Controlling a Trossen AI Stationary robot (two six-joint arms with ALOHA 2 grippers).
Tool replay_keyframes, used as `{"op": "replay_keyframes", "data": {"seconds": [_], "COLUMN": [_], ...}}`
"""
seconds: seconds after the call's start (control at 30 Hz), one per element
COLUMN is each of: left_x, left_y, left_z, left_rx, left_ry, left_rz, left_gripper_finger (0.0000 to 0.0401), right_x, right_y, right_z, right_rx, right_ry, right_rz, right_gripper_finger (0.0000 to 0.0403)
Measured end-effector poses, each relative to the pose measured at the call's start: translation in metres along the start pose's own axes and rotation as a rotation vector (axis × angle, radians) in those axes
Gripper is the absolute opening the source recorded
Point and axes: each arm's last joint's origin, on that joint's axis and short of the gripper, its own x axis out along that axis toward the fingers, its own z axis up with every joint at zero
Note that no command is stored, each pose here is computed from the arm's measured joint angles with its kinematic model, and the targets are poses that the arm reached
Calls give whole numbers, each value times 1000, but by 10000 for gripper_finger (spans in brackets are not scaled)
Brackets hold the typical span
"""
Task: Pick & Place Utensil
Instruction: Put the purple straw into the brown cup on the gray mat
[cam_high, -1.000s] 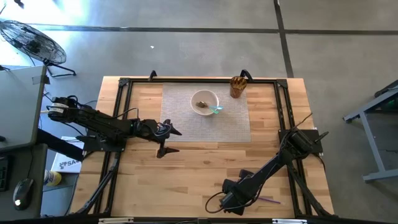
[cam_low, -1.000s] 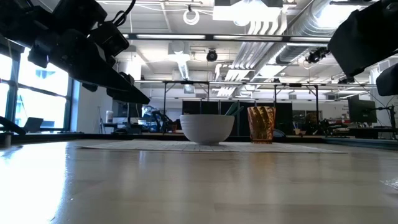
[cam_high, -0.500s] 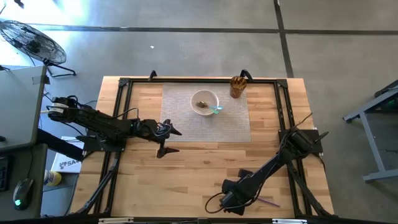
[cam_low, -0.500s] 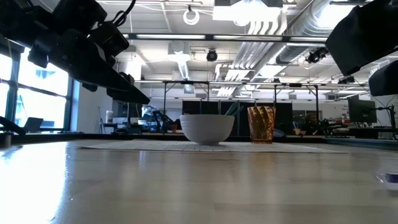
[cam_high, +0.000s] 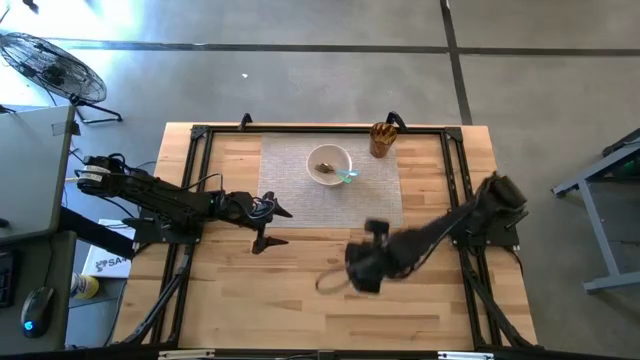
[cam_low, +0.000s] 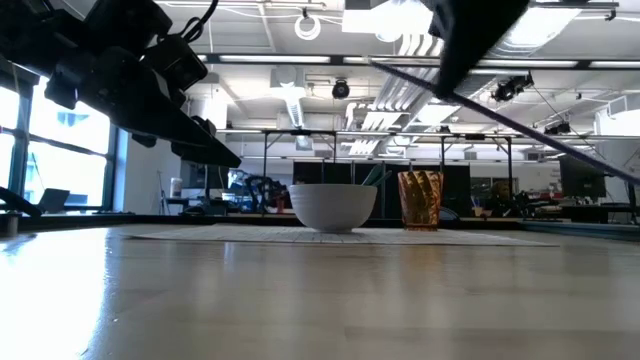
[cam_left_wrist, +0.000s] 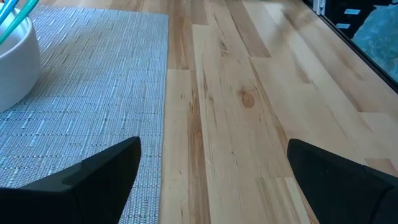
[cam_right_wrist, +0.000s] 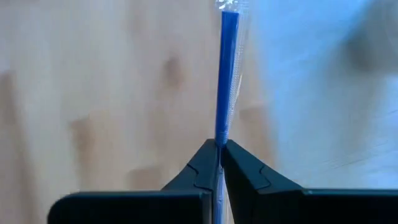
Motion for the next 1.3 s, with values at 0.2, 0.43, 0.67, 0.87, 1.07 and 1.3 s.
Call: {"op": "replay_keyframes", "data": {"seconds": [0.2, 0.43, 0.67, 0.87, 1.07, 1.3], "left_x": [0, 0, 0, 0, 0, 0], "left_y": [0, 0, 0, 0, 0, 0], "left_z": [0, 0, 0, 0, 0, 0], "left_rx": [0, 0, 0, 0, 0, 0], "left_ry": [0, -1, -1, -1, -1, -1], "left_rz": [0, 0, 0, 0, 0, 0], "left_gripper_finger": [399, 399, 399, 399, 399, 399], "right_x": [-45, -76, -80, -59, -22, 9], "right_y": [-72, -164, -234, -278, -306, -311], "right_z": [20, 15, -8, -28, -53, -78], "right_rx": [57, 218, 334, 404, 502, 581], "right_ry": [-203, -468, -848, -1121, -1152, -1051], "right_rz": [-120, -335, -494, -581, -587, -586], "right_gripper_finger": [12, 12, 12, 12, 12, 12]}}
